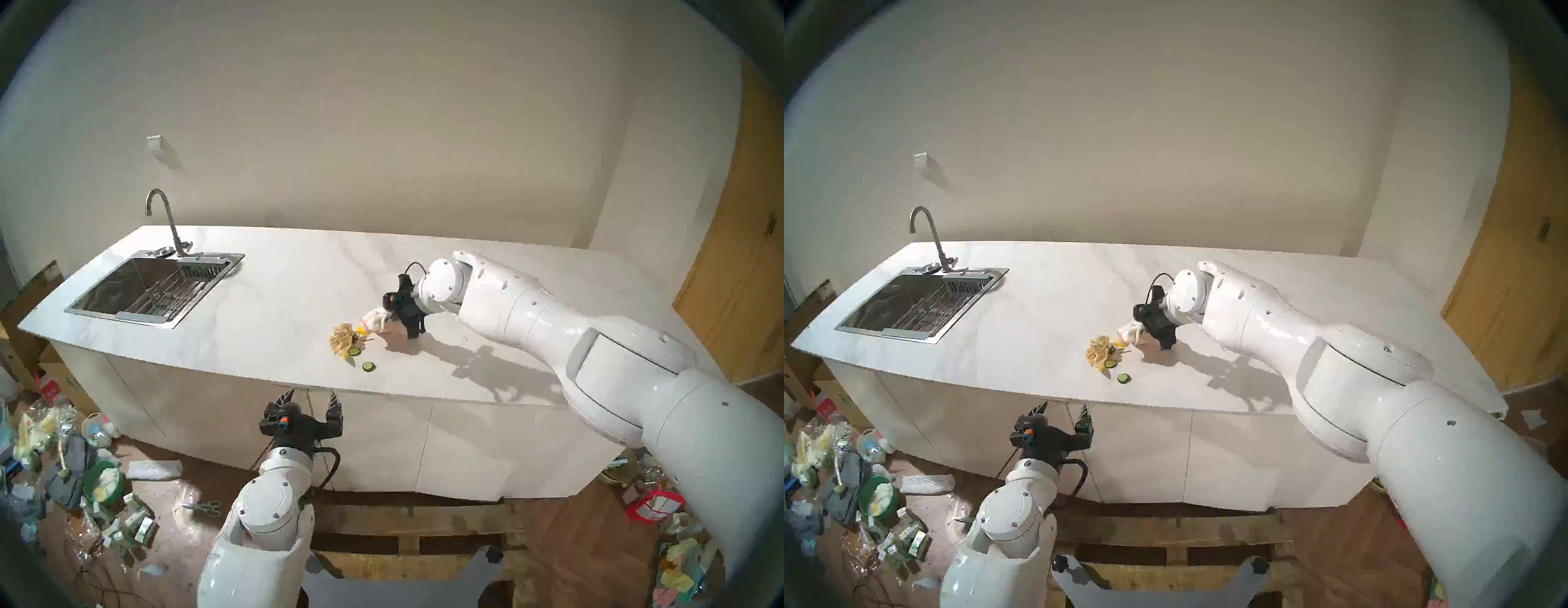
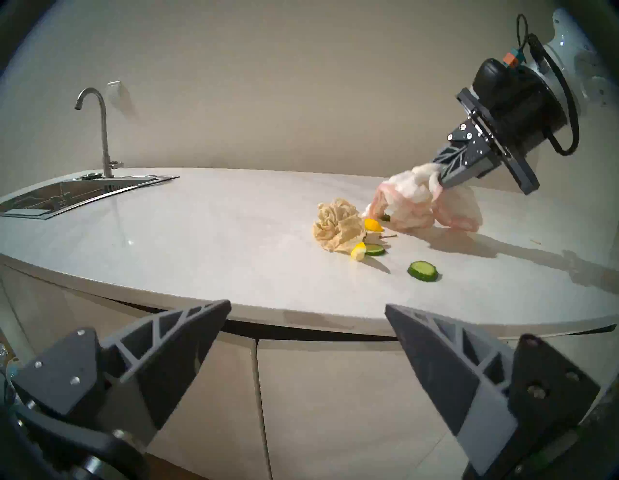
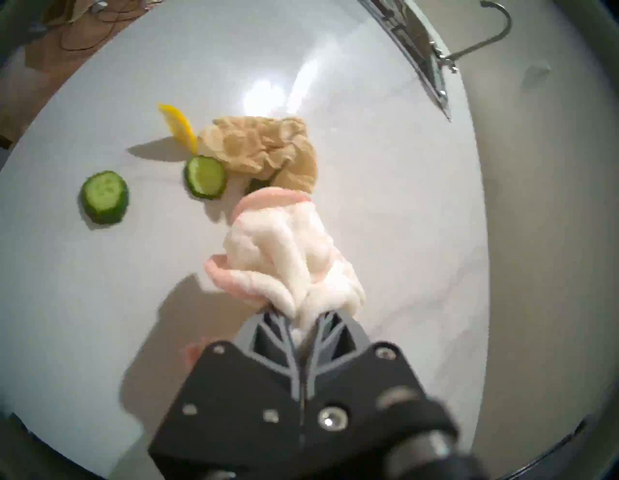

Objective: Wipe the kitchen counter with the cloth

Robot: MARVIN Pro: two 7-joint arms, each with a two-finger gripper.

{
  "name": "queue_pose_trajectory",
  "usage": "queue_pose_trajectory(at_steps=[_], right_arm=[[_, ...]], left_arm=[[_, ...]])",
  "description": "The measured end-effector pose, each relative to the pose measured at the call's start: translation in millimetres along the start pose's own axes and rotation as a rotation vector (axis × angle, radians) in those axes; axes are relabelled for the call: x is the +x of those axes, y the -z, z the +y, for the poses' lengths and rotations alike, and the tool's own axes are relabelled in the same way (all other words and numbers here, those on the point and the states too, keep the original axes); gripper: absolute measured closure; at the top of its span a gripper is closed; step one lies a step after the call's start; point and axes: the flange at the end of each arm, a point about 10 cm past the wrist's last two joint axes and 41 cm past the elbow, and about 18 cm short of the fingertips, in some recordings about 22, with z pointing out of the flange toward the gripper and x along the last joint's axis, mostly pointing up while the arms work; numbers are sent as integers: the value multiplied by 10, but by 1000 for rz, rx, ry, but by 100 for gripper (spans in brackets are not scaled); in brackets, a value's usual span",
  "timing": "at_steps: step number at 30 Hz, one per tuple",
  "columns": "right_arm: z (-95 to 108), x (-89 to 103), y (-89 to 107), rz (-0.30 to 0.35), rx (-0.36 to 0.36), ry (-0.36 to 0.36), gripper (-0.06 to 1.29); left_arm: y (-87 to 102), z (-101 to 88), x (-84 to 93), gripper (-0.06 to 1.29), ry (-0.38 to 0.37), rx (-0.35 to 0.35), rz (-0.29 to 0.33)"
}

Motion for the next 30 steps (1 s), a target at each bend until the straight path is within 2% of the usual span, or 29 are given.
queue_pose_trajectory(at_steps=[7, 12, 16, 24, 30], right_arm=[[225, -27, 136, 3, -142, -64, 125], [224, -36, 168, -32, -221, -80, 125], [27, -64, 126, -82, -192, -46, 125], [-291, -197, 35, -140, -137, -32, 125], [-373, -244, -4, -159, -141, -29, 125]], left_arm=[[0, 0, 0, -2, 0, 0, 0], [1, 0, 5, -2, 0, 0, 1], [2, 0, 10, -2, 0, -1, 2], [3, 0, 14, -2, 0, -1, 3], [4, -1, 15, -2, 0, -1, 3]])
